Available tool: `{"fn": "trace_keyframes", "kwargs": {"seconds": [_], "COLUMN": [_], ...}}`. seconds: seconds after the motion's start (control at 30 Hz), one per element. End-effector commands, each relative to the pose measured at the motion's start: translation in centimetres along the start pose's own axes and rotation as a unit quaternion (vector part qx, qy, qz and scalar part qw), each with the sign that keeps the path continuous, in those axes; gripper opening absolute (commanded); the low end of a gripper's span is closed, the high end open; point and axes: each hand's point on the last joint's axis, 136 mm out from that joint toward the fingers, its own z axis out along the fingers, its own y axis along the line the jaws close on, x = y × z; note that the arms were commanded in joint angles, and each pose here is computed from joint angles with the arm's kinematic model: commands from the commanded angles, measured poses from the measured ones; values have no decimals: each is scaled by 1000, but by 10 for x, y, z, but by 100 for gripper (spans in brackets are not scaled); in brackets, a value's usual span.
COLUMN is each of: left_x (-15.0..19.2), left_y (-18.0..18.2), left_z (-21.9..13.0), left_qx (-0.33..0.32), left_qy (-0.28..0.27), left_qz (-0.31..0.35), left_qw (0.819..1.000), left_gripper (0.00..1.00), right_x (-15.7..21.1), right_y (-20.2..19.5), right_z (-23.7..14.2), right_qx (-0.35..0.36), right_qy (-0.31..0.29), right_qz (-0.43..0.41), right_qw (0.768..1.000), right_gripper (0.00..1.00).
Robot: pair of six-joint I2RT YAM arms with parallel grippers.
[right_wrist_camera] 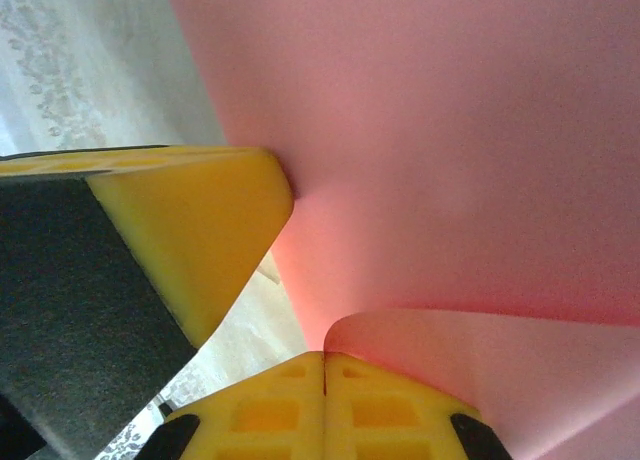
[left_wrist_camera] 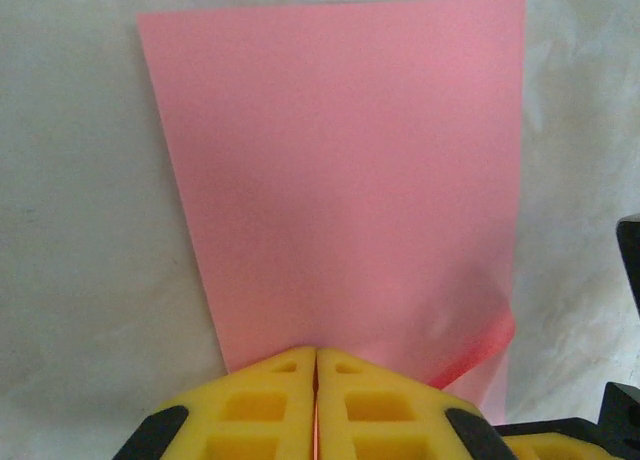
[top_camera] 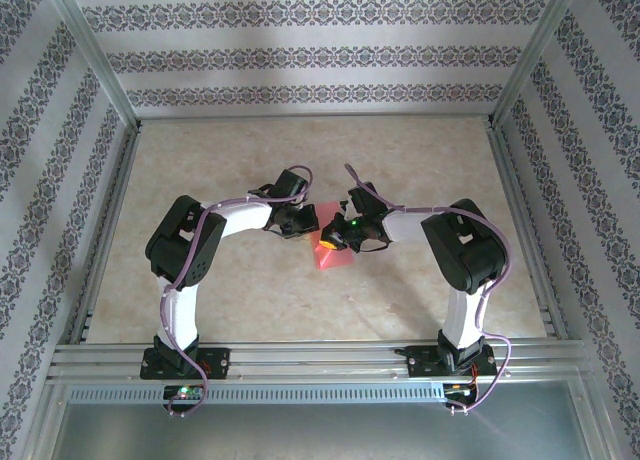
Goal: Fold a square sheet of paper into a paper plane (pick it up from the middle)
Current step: Fold the triangle a second time at the center of the table.
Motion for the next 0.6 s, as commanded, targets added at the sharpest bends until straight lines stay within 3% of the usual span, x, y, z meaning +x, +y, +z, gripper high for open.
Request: {"fn": "trace_keyframes", "kwargs": {"seconds": [0.0, 0.57], "left_x": [6, 7], "left_y": [17, 19], "left_z": [5, 5], "left_qx": [-28, -28], "left_qy": [18, 18], "left_qz": [-6, -10], "left_qw": [999, 999], "left_gripper": [8, 8], "right_x": [0, -7], "right_y": [9, 3], "right_z": [8, 13], "right_qx": [-12, -3], "right_qy": [7, -6], "right_qz": [-6, 7], "right_qw": [1000, 1000], "right_gripper": [0, 0]}}
